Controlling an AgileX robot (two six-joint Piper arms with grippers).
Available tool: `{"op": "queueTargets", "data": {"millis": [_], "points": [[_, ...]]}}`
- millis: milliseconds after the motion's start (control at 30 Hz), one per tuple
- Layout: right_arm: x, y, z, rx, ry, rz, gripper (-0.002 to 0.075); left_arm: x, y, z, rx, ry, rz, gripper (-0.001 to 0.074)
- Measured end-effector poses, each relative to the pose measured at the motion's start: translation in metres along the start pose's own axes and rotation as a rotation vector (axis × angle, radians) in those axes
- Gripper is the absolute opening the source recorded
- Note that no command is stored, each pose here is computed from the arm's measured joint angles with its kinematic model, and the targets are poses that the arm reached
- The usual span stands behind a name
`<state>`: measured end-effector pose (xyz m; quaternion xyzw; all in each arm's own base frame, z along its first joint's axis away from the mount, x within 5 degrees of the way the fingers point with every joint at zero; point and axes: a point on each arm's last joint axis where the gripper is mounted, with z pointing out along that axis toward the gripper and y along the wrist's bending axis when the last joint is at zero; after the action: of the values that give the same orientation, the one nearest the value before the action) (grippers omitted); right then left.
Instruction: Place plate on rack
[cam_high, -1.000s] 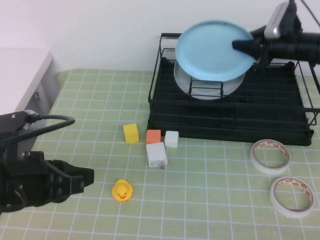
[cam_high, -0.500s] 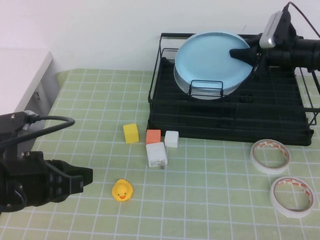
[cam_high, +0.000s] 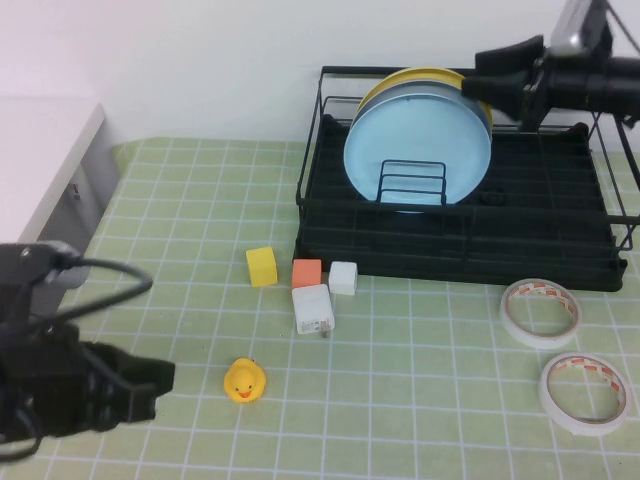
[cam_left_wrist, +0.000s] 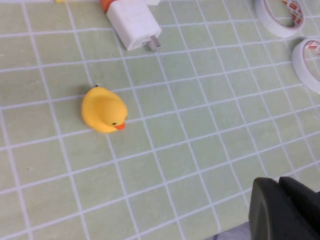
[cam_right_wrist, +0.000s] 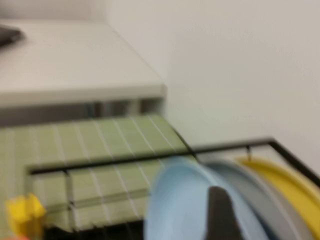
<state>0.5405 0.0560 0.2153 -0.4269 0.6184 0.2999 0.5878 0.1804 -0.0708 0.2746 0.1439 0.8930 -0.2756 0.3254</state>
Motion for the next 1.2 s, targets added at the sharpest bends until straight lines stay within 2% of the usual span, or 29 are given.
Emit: {"op": "queueTargets", "data": {"millis": [67,167,233,300,500,700,833,1033,1200], "points": [[-0.018,0.003,-0.009,-0.041,-0.021,-0.001,0.033,0.006,-0.002,-0.006,-0.016,-0.018,0.013,-0.0001],[-0.05,0.008,-0.026,-0.093,-0.014,-0.037,0.0138,0.021,-0.005,-0.017,-0.042,-0.077,0.023,-0.0001],[-0.073,0.012,-0.036,-0.104,0.021,-0.041,0.0066,0.031,-0.006,-0.022,-0.066,-0.123,0.016,-0.0001],[-0.091,0.018,-0.045,-0.106,0.078,-0.012,0.0034,0.044,-0.007,-0.028,-0.089,-0.182,0.0,-0.0001],[-0.149,0.038,-0.068,-0.073,0.187,0.03,0.001,0.077,-0.008,-0.043,-0.134,-0.347,-0.014,-0.0001],[-0.2,0.068,-0.085,-0.043,0.224,-0.005,0.0009,0.092,-0.01,-0.057,-0.169,-0.513,0.015,0.0],[-0.224,0.102,-0.094,-0.069,0.22,-0.034,0.0009,0.097,-0.01,-0.062,-0.191,-0.551,0.049,-0.0001],[-0.234,0.159,-0.116,-0.129,0.161,-0.125,0.001,0.103,-0.011,-0.059,-0.17,-0.504,0.059,0.0],[-0.244,0.206,-0.141,-0.04,0.113,-0.215,0.001,0.106,-0.013,-0.057,-0.146,-0.472,0.054,-0.0001]]}}
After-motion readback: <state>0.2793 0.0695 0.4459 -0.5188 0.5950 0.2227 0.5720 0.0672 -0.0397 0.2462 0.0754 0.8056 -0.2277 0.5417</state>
